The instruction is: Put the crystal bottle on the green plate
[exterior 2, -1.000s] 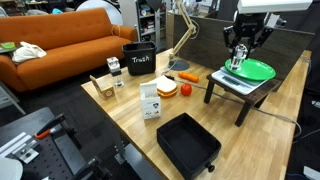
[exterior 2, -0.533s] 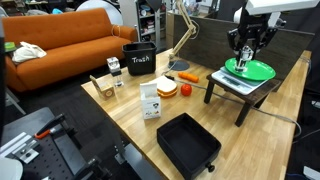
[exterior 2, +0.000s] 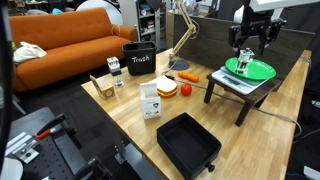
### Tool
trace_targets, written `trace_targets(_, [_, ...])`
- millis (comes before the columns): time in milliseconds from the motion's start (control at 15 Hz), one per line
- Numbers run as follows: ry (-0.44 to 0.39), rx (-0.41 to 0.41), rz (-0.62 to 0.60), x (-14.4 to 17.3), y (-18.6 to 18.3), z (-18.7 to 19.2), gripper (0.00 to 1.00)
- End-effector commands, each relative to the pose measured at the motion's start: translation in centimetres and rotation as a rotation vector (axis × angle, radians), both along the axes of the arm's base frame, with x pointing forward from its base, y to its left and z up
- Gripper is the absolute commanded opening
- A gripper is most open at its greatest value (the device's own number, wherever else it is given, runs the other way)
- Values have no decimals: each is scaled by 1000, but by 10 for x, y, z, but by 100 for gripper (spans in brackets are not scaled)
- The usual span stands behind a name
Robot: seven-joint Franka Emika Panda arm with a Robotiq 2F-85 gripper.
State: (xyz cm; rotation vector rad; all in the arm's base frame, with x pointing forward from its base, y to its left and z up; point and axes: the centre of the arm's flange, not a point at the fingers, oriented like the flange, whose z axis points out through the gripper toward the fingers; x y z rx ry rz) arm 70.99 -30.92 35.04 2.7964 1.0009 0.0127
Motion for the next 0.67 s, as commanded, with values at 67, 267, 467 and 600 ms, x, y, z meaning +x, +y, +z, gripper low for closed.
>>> trace_targets(67, [-16, -15, 17, 7, -5, 6, 100])
trace_targets(267, [-31, -17, 12, 5, -5, 11, 100])
trace_targets(467, [-58, -13, 2, -1, -2, 21, 100])
trace_targets(600, [-79, 1, -15, -10, 3, 33, 100])
